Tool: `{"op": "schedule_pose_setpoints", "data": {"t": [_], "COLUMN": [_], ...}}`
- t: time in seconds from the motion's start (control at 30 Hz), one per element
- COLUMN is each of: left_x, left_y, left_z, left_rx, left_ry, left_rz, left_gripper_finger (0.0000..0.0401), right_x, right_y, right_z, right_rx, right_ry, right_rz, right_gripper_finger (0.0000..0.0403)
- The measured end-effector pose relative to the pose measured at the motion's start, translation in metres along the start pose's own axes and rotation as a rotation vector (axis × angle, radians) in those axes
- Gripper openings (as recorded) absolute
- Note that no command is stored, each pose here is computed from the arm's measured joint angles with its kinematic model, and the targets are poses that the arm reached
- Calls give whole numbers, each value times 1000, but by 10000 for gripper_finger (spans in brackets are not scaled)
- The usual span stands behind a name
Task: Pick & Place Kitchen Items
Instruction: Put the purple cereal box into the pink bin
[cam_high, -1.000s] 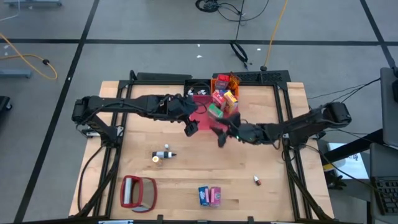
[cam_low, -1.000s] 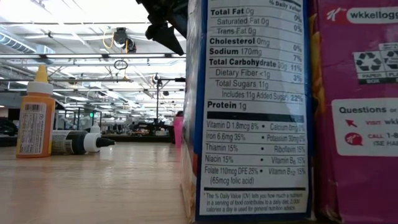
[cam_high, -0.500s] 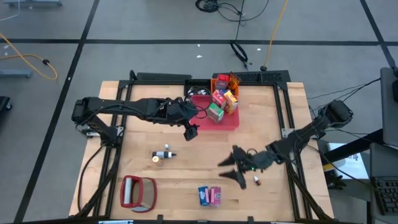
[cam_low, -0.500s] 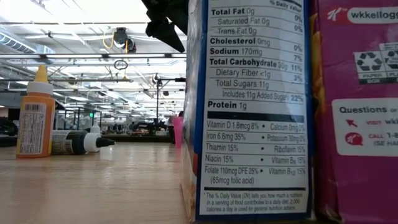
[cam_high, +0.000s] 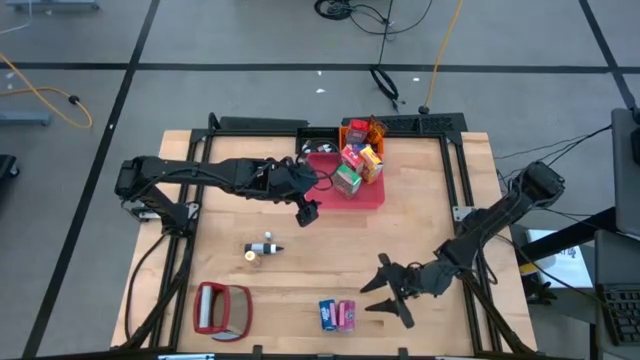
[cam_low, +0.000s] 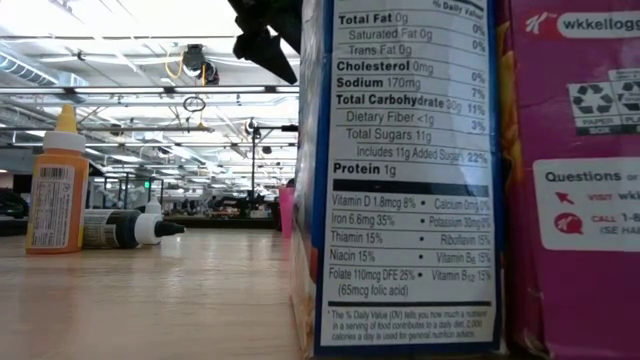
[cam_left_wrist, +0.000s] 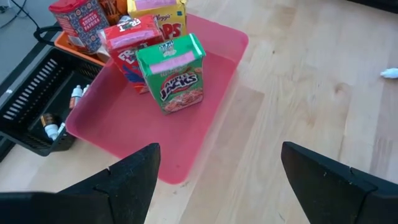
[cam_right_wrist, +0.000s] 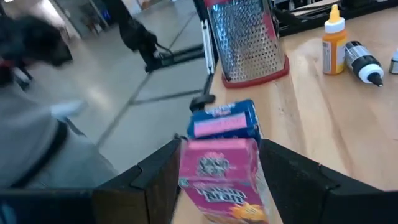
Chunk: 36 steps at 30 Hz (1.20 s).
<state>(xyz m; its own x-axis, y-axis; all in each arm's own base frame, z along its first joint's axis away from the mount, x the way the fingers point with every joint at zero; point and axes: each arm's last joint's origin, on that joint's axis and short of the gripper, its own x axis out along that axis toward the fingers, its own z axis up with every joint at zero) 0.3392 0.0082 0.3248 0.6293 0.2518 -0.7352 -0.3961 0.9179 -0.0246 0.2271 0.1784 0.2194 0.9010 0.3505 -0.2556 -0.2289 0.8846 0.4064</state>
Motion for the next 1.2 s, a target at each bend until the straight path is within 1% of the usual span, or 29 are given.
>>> {"op": "schedule_pose_setpoints", "data": {"t": [0.1, 0.2, 0.33, 0.47, 0.7, 0.87, 1.07, 1.13, 1.2], "left_x": [0, -1, -2, -3, -5, -6, -7, -7, -7], "left_y": [-1, -2, -6, -9, -17, -21, -24, -24, -24], "left_z": [0, -1, -2, -3, -5, -6, -8, -8, -8], "left_rx": [-22, -35, -58, -90, -107, -113, -106, -102, -101], "left_ry": [0, 0, -2, -3, -3, -4, -3, -3, -3], "left_rz": [-1, -5, -6, -12, -29, -38, -45, -45, -45], "left_gripper_finger": [335, 335, 335, 335, 335, 335, 335, 335, 335], "right_x": [5, 9, 16, 21, 25, 27, 30, 30, 31], "right_y": [-1, -2, -5, -8, -14, -20, -26, -24, -25], "right_z": [-8, -14, -26, -36, -39, -35, -28, -25, -26], "right_rx": [-78, -126, -202, -285, -398, -439, -422, -413, -413], "right_ry": [31, 49, 124, 163, 186, 175, 137, 107, 108], "right_rz": [-10, -12, 1, -3, -15, -32, -46, -37, -38], "right_gripper_finger": [212, 212, 212, 212, 212, 212, 212, 212, 212]}}
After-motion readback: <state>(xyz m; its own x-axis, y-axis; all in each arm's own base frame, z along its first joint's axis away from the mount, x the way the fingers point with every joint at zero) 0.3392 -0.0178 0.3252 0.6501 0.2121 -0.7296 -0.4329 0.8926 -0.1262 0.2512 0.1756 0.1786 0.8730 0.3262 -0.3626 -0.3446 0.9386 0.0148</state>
